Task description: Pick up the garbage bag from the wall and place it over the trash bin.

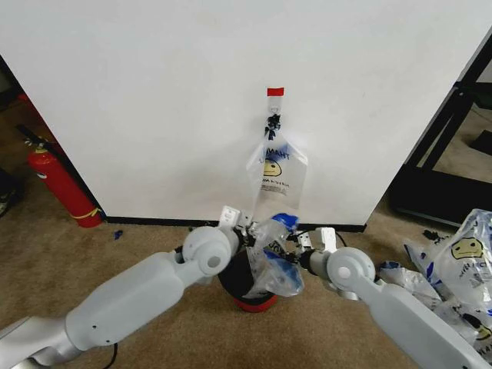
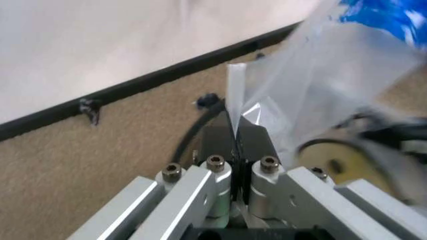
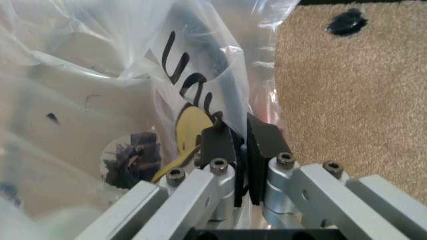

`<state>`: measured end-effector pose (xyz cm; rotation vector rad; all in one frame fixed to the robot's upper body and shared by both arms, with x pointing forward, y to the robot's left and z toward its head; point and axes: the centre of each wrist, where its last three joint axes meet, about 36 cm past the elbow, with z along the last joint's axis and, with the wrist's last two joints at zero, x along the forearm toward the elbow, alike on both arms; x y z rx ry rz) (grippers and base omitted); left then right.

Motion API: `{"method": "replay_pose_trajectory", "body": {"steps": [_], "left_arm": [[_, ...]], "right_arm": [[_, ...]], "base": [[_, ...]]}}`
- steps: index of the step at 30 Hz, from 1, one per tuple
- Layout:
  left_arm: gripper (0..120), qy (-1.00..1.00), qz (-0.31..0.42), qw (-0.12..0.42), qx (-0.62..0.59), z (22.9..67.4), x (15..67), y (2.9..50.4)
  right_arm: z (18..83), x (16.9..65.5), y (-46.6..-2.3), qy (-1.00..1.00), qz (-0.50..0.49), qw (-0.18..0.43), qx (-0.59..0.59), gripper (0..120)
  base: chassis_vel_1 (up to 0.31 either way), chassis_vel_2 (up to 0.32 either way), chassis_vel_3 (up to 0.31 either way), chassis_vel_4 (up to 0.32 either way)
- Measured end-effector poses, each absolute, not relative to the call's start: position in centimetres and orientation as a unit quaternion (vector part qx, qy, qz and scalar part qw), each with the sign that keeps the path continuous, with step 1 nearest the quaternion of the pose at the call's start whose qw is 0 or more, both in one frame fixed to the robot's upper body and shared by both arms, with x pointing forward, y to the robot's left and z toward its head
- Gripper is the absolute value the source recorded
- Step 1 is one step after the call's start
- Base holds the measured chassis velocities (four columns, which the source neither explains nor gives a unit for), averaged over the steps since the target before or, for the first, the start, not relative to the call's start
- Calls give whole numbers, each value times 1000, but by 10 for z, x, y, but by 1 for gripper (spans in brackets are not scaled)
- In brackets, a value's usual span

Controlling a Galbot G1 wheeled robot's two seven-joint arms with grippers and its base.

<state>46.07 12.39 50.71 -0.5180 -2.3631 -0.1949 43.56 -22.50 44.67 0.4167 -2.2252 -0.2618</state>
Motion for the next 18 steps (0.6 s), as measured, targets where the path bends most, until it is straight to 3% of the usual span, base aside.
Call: {"method": "replay_pose_trajectory", "body": {"steps": [14, 18], "left_arm": [[0, -911, -75, 359, -191, 497, 444, 145], [10, -912, -77, 343, -210, 512, 430, 143]], "right_arm": [[459, 403, -257, -896, -127, 395, 158, 0], [458, 399, -259, -898, -128, 392, 154, 0]], "base": [[0, 0, 0, 0], [0, 0, 0, 0]]}}
